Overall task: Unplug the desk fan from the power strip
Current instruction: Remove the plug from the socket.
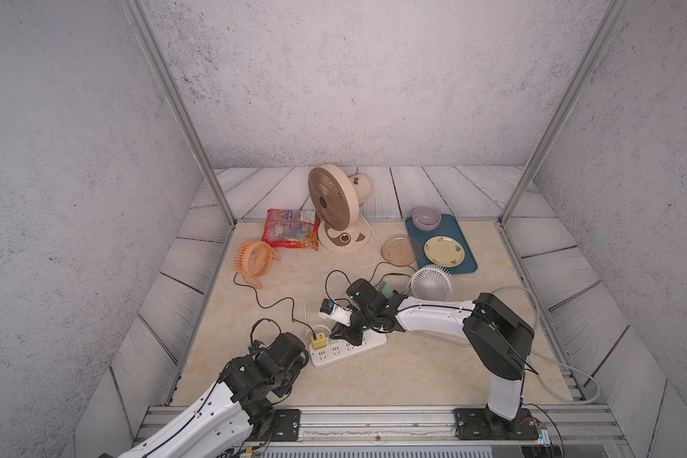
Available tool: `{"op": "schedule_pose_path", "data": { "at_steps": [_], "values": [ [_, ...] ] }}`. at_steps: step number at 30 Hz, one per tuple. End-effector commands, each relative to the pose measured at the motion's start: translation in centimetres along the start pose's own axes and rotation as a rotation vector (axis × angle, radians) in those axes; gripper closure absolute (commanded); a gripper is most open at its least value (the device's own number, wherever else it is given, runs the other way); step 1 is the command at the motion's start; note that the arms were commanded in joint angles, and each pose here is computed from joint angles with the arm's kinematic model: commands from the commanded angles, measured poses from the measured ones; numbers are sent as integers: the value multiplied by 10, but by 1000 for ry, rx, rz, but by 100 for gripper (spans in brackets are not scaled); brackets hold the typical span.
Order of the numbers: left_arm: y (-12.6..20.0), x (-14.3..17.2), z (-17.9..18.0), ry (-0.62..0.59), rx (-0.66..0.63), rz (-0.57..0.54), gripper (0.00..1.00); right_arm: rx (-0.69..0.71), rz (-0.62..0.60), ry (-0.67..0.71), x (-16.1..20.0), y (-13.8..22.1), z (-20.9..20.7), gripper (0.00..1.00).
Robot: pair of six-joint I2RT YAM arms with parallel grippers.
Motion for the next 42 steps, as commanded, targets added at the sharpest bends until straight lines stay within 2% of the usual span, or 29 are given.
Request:
{"op": "schedule_pose_path", "data": {
  "at_steps": [1,6,20,29,38,42],
  "values": [
    [5,-3,-3,22,13,-13,47,-7,12,12,1,-5,4,94],
    [10,-6,-3,28,18,-32,47,62,-12,-16,-4,-5,-6,100],
    [11,-10,-23,66,95,-49,47,318,-104,-265,-26,-4,-46,100],
    [2,-18,-70,50,232,-26,44,321,-70,-281,-18,-7,-44,100],
    [-28,-10,-80,118,284,58,43,318,-59,-273,-19,-6,-42,100],
    [-39,-6,-78,137,269,84,44,315,-58,-275,-20,-6,-41,100]
  ]
}}
Point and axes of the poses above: each gripper's point midway between its finger pads, its own y axis back along the fingers, its own z axis along the line the jaws close on, x = y × z, the point moved 3 cm from there along y, back along the fingers, and after that the axes turned 3 degrees about -y, right-handed, at the moved point
